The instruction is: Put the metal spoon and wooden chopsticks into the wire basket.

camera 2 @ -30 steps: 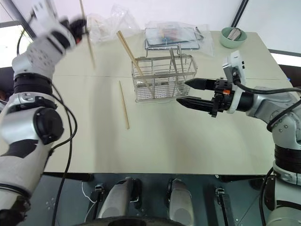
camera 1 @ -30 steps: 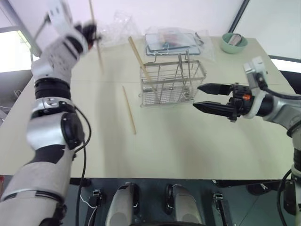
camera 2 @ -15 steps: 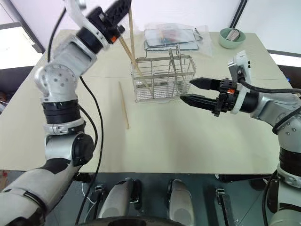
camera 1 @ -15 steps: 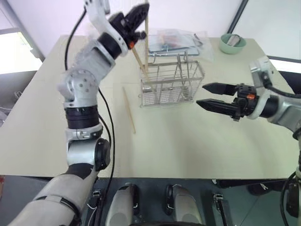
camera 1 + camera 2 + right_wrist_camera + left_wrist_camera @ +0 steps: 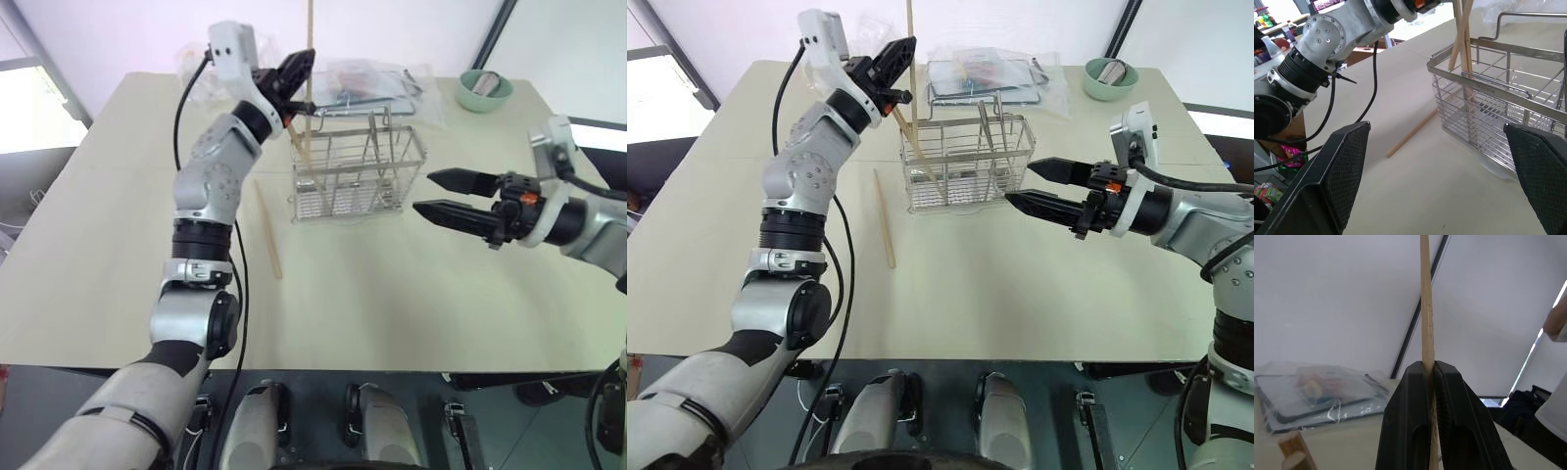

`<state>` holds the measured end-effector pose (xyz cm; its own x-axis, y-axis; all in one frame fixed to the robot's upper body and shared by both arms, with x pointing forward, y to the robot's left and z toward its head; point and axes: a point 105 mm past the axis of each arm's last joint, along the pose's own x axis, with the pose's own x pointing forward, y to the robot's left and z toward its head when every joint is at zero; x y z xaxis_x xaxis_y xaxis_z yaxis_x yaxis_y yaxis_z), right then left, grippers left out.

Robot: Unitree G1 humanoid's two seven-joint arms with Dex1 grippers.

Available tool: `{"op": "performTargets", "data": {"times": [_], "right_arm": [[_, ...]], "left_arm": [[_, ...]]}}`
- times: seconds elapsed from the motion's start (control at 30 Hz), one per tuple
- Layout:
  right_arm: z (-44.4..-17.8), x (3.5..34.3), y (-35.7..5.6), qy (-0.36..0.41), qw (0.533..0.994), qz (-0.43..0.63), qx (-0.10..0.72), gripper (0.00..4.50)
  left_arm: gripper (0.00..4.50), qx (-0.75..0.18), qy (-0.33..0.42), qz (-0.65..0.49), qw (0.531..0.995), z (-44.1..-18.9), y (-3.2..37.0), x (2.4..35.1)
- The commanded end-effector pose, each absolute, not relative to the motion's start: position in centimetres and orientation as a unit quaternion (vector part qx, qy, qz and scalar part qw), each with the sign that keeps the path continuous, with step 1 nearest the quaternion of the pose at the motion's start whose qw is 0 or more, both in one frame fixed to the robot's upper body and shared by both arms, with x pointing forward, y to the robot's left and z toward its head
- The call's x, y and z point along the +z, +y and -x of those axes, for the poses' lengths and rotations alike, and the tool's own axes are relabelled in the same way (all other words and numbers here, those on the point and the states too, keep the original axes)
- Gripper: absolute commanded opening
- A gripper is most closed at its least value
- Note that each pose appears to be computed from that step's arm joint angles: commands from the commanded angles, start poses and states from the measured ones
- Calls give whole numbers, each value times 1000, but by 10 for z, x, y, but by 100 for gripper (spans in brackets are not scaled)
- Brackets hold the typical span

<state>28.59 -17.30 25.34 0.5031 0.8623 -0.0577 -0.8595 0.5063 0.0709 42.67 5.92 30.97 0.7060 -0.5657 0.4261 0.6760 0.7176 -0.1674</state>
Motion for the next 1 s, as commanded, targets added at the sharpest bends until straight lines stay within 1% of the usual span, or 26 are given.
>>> {"op": "performTargets", "data": {"times": [0.03,0.1,0.17,0.2,0.4,0.43,0.6,0.7,0.77,0.83,0.9,1.0], "right_arm": [[-279,266,-173,18,866,-4,500,450],[-279,266,-173,18,866,-5,499,450],[-279,265,-174,18,867,-6,497,450],[-280,265,-174,18,868,-7,497,450],[-285,264,-176,18,870,-9,492,450],[-286,264,-176,17,871,-9,491,450],[-292,263,-177,12,873,-10,488,450],[-294,261,-176,11,871,-10,490,450],[-295,260,-175,10,870,-7,492,450],[-297,261,-175,7,869,-6,494,450],[-298,261,-174,6,869,-7,495,450],[-300,258,-175,6,869,-9,495,450]], "left_arm": [[6,-351,-200,124,906,-421,51,311],[6,-351,-201,118,907,-420,51,307],[77,-354,-201,125,905,-418,50,306],[99,-357,-200,131,903,-416,49,306],[408,-349,-210,148,901,-407,57,320],[444,-347,-215,145,901,-403,60,326],[444,-328,-234,116,908,-378,86,364],[444,-285,-211,96,930,-375,109,377],[444,-226,-150,76,959,-383,128,370],[444,-150,-59,82,984,-393,153,350],[444,-104,-4,108,989,-396,168,338],[444,-47,79,101,991,-400,181,307]]}}
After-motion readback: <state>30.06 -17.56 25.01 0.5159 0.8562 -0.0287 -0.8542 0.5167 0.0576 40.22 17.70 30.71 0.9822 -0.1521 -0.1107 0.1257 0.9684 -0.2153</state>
